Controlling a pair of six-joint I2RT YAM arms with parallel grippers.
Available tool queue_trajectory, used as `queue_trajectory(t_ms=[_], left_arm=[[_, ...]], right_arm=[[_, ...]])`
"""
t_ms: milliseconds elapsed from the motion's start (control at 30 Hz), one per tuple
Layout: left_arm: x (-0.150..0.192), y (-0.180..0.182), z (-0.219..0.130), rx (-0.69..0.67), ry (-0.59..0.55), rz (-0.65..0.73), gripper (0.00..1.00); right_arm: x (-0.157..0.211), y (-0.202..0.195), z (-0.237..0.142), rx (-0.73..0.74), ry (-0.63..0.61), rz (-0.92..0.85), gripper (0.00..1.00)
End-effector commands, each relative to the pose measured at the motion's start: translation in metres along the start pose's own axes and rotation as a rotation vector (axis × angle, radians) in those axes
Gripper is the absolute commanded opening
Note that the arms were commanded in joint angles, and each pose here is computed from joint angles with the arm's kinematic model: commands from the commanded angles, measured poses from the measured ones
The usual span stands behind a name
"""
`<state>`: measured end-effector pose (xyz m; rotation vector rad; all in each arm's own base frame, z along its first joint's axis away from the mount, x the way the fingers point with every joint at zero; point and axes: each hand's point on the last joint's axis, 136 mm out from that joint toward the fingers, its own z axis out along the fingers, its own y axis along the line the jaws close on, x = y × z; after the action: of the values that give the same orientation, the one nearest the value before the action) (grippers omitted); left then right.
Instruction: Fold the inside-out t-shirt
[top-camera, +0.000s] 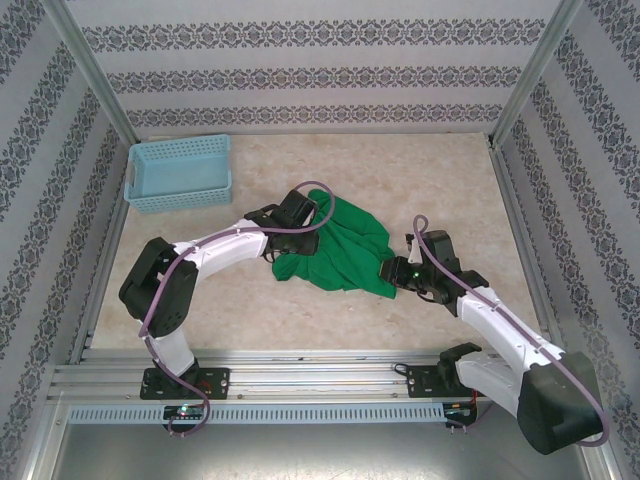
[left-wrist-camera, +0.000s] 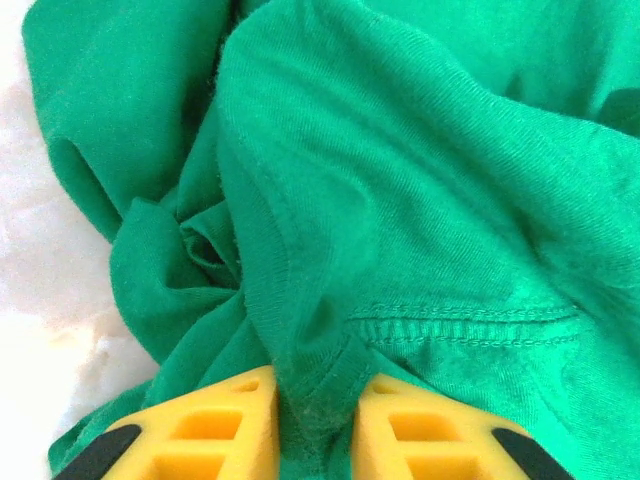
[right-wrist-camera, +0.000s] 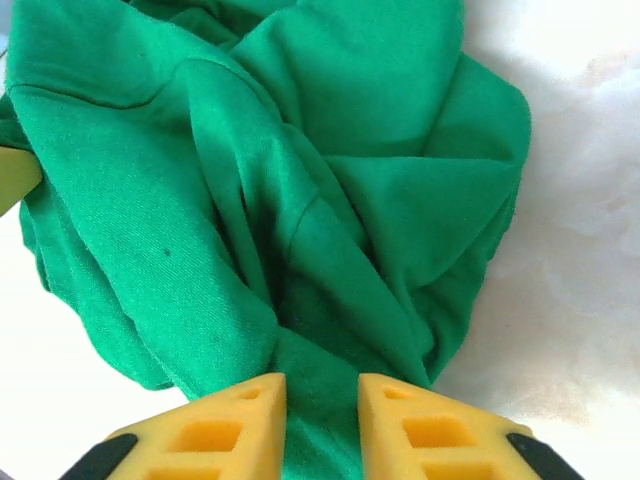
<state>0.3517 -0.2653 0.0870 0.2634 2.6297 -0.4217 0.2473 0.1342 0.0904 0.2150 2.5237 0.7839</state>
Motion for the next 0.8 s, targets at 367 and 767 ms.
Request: queue_trajectory(t_ms=[367,767], left_arm=[[-0.01,0.002,-0.015,-0.031,-0.057,0.045,0.12],[-0.008,0.0,-0.015,-0.022,-0.045,0.04,0.07]], right_arm=[[0.011,-0.011,-0.008,0.013,-0.02,-0.008,0.35],[0.015,0.009,0.003,-0.032,0.021,-0.064,0.25]])
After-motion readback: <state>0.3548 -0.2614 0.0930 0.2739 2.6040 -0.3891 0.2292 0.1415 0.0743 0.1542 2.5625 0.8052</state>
